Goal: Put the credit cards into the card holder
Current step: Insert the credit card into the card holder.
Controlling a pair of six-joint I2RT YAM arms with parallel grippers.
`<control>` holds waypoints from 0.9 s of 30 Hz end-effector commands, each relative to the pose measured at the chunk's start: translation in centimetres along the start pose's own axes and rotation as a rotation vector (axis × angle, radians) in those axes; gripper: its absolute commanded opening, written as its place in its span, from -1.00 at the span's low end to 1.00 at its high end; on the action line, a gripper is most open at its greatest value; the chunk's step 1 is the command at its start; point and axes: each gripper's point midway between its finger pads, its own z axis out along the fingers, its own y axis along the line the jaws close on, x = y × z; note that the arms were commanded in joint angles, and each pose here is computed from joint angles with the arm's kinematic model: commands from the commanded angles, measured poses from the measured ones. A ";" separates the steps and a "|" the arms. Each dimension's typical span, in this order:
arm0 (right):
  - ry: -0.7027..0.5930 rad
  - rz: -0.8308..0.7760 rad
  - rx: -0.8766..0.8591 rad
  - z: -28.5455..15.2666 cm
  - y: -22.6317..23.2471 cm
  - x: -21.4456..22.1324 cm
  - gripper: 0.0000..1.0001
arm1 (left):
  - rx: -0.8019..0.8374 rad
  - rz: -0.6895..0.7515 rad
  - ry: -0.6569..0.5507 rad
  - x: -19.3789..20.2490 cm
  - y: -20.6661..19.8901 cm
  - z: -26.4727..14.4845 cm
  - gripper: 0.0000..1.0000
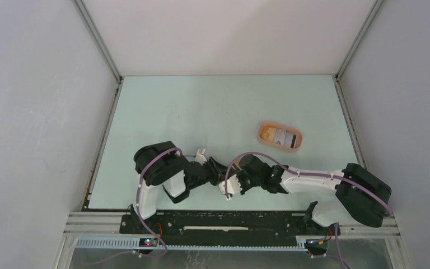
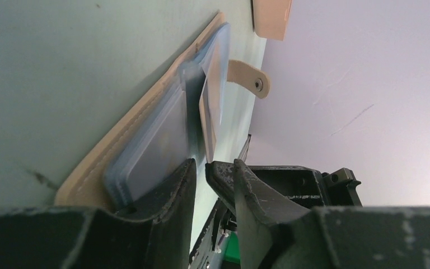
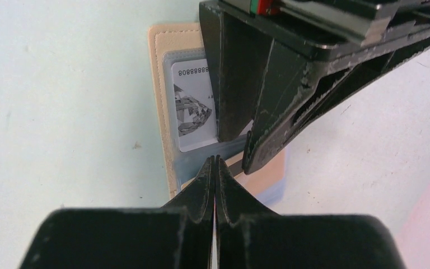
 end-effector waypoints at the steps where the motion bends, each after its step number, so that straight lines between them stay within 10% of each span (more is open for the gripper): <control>1: 0.005 0.043 0.011 -0.9 -0.5 0.1 -0.96 | -0.040 0.046 -0.035 -0.8 0.9 -1.0 -0.27; 14: -0.173 0.204 -0.014 -3.7 -1.7 -3.1 -0.78 | -0.003 0.187 -0.107 -1.8 -1.2 -4.3 -0.30; 27: -0.181 0.872 -0.035 -6.7 -6.6 -2.9 0.33 | 0.051 0.764 -0.303 -5.0 -4.9 -8.7 -0.34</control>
